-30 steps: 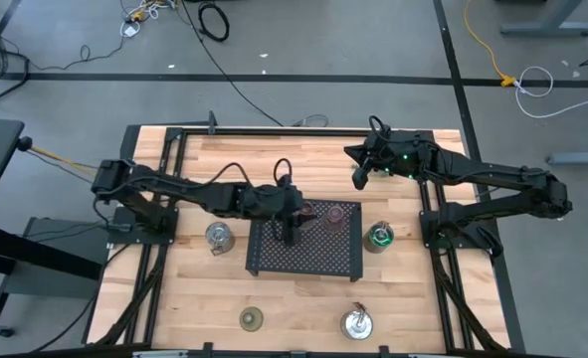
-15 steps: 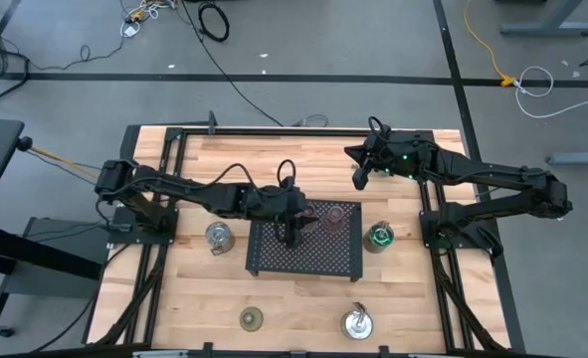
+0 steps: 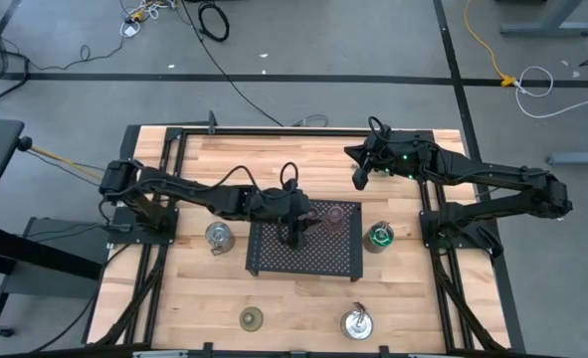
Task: Pick & Place candle stick holders
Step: Put the pink candle holder on the shelf, then put the top brown scented candle on the shelf
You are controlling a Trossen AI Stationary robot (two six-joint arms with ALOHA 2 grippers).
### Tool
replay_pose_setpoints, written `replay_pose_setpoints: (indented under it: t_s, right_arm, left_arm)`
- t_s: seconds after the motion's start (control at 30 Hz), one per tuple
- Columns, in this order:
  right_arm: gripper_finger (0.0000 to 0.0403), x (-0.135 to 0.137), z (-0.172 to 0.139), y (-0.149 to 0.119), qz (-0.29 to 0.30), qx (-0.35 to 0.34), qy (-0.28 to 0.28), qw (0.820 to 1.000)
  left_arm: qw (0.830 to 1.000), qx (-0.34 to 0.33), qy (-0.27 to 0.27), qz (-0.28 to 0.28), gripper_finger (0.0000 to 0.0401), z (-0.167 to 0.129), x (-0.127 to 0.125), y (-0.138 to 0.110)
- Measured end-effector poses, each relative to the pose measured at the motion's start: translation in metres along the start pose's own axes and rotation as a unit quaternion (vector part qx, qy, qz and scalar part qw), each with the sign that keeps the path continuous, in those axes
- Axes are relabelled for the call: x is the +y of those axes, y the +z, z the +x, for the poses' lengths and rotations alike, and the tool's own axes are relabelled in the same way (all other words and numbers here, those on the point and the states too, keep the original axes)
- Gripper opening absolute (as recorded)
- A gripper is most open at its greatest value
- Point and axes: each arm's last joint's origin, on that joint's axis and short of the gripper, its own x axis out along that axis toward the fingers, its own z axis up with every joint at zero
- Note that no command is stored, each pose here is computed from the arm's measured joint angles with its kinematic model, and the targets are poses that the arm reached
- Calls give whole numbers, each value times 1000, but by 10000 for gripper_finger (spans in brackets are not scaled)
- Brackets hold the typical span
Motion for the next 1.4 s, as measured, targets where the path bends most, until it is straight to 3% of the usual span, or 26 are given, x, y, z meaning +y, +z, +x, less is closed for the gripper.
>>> replay_pose_setpoints:
  t_s: [0.23,0.67,1.13,1.4]
  right_arm:
    - [13,0,0,0,0,0,1,1000]
    - [13,0,0,-2,-3,12,0,1000]
    - [13,0,0,-3,-4,14,-1,1000]
    - [13,0,0,-5,-6,23,-2,1000]
  left_arm:
    - [1000,3,3,3,191,7,-1,-5]
    - [999,-25,25,37,199,-2,1,9]
    - [992,-115,16,44,199,-71,2,54]
    - [994,-21,83,75,199,-122,7,45]
